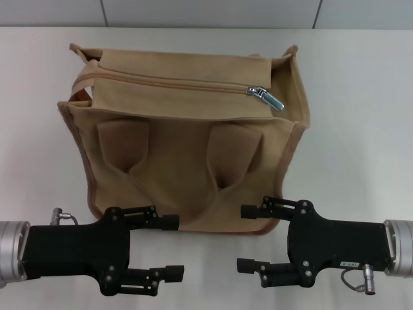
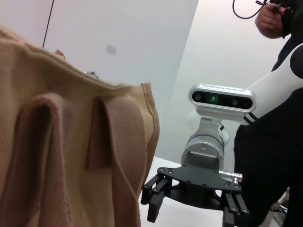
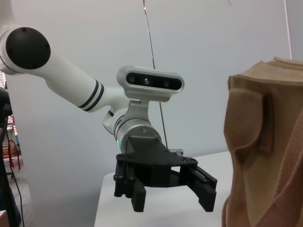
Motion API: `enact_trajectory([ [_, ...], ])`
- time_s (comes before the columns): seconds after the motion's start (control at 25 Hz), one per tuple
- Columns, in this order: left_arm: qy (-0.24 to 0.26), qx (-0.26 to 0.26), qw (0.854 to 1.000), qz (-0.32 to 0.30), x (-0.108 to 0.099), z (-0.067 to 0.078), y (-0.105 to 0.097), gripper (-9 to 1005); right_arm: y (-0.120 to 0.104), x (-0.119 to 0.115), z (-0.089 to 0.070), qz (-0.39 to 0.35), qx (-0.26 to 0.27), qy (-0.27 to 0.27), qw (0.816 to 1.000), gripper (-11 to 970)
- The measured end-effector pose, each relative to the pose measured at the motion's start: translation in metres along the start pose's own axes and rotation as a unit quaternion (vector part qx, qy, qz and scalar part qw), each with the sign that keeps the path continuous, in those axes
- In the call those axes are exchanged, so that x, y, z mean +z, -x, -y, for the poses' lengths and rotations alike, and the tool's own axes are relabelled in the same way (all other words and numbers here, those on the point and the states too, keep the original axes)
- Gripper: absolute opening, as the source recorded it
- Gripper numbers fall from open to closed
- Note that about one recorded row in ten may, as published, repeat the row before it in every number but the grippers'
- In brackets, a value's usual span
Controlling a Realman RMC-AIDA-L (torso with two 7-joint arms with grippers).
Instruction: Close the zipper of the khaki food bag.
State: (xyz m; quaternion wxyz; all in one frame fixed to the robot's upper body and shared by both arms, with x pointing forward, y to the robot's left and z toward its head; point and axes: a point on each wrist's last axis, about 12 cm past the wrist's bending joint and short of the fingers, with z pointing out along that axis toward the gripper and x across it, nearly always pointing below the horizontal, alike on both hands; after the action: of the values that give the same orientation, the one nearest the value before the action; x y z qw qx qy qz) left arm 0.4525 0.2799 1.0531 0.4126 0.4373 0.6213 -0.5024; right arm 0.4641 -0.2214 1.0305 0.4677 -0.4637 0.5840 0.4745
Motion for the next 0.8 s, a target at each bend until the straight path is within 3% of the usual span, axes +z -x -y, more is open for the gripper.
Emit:
enact_trajectory([
  [0.8,-0.005,0.0,1.0,-0.004,0.0018,-0.0002,0.0,785,0.0012,0.0005,0.0022,0.002,-0.002,-0.006,1.0,802],
])
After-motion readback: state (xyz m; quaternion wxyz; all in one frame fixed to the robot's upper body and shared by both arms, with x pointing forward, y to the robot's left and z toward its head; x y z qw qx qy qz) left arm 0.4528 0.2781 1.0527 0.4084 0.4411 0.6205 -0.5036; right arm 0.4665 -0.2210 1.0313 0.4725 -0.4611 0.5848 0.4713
